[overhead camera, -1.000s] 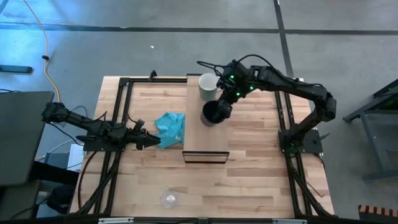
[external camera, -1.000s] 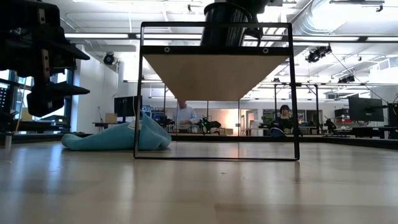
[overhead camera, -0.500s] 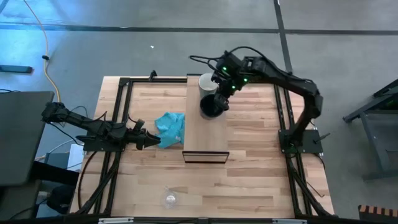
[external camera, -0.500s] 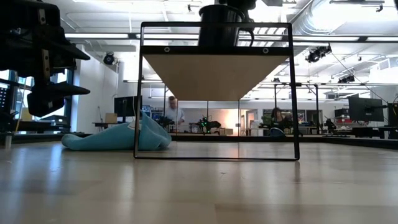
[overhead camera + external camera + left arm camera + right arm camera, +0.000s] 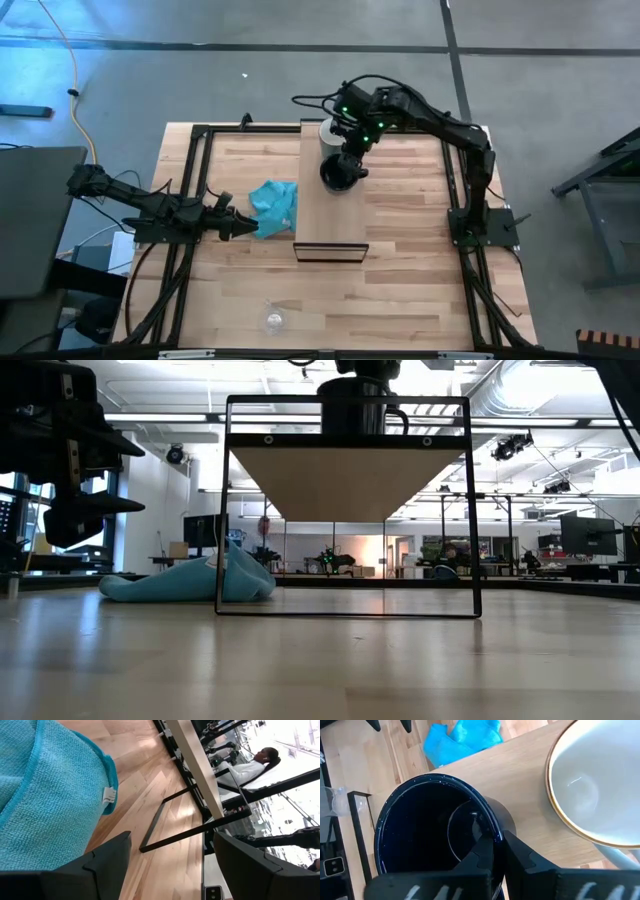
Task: Stack small to large cups/mugs on shelf
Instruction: Put the black mug on the shelf
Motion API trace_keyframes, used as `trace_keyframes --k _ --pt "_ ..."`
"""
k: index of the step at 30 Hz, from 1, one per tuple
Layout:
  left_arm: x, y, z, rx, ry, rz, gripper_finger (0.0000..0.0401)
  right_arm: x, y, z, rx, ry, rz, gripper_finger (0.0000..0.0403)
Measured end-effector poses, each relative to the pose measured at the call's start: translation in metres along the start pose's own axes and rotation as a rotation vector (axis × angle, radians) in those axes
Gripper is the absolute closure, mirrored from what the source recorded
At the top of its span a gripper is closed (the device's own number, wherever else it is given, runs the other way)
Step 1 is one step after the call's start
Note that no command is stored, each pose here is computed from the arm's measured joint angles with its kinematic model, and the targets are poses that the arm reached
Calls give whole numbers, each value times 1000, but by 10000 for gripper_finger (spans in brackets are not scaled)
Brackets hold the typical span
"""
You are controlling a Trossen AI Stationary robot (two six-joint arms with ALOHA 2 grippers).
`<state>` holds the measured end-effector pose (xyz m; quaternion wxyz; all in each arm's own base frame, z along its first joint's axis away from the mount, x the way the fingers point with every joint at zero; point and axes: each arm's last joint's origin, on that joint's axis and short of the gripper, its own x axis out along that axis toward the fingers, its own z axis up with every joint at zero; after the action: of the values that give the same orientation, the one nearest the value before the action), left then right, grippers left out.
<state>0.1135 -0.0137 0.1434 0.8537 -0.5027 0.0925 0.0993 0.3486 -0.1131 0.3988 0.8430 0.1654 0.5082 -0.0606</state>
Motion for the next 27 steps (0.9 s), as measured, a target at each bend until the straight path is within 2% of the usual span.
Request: trace_keyframes --k 27 --pt "0 0 -1 -24 18 -9 130 0 3 -4 -45 31 -31 403"
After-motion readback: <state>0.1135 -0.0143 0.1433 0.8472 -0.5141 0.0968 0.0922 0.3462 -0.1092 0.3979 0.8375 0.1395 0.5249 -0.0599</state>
